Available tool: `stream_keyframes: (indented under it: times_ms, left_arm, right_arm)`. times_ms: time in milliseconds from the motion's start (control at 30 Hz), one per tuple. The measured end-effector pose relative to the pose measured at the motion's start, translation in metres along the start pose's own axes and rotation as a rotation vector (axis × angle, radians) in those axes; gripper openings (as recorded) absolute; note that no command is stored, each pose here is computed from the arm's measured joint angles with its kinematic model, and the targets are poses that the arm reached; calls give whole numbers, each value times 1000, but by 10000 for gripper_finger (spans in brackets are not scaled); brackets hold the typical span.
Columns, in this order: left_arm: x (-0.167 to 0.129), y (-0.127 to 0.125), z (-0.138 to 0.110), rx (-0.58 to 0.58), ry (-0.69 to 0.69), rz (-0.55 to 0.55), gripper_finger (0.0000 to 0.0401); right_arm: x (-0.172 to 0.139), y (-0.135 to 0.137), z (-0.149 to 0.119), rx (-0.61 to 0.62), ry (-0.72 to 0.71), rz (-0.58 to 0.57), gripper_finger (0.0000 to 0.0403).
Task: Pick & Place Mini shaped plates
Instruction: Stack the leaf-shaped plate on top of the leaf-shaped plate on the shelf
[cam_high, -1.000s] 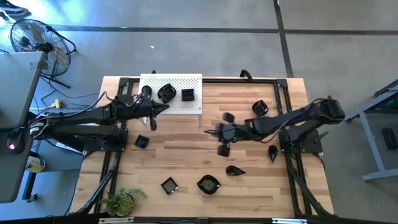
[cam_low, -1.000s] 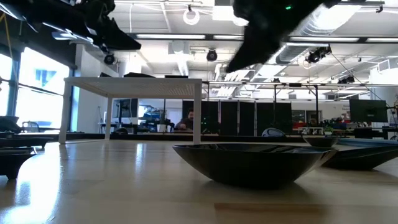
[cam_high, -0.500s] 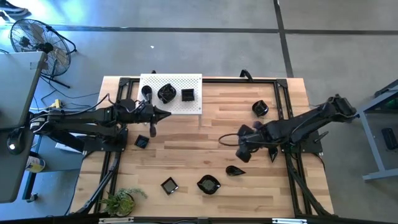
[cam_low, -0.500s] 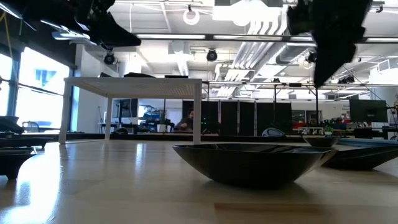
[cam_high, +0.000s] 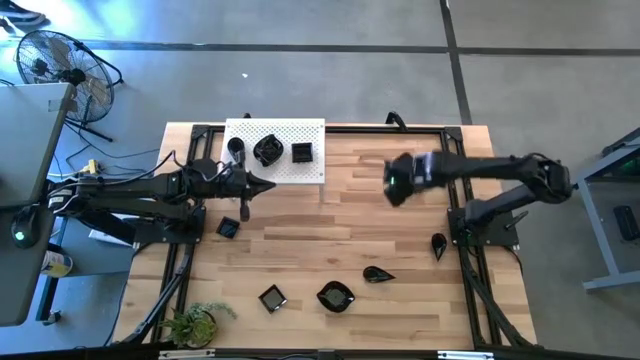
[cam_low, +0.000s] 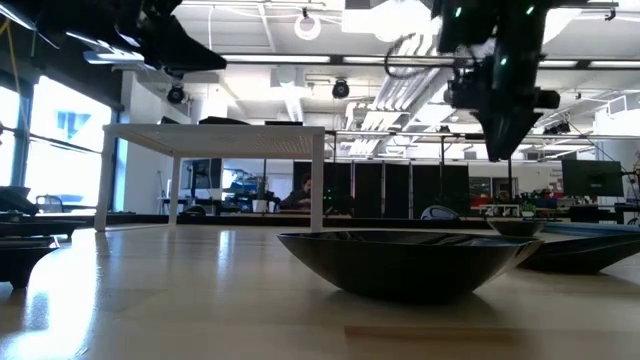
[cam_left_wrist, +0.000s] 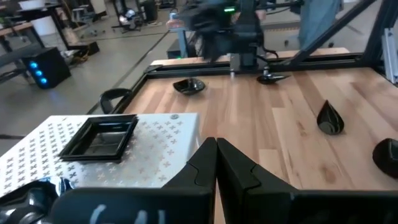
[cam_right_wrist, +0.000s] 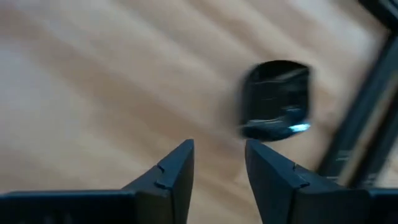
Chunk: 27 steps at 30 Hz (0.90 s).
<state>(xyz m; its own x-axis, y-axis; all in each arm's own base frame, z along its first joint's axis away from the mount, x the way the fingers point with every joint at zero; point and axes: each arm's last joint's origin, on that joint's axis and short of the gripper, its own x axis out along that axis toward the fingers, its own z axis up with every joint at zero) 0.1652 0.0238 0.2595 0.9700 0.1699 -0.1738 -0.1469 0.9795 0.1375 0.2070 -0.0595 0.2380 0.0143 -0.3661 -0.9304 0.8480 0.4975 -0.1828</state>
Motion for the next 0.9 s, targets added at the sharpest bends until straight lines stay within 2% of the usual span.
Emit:
stream_keyframes:
  times_ms: [133,233,433,533,733,900]
  left_arm:
    - [0,0,0,17,-1,-4,0]
    - [0,-1,0,16,2,-28,0]
    - [0,-4,-2,-15,8,-129,0]
    - [0,-5,-5,-17,30,-165,0]
    - [0,-6,-11,-18,49,-166,0]
    - [0,-6,-11,-7,48,-166,0]
  right_arm:
    - [18,-44,28,12,80,-14,131]
    - [35,-75,39,33,124,15,134]
    - [74,-117,34,145,154,40,143]
    - [87,-124,29,179,137,34,148]
    - [95,-121,32,233,50,45,147]
    - [104,-113,33,239,47,105,143]
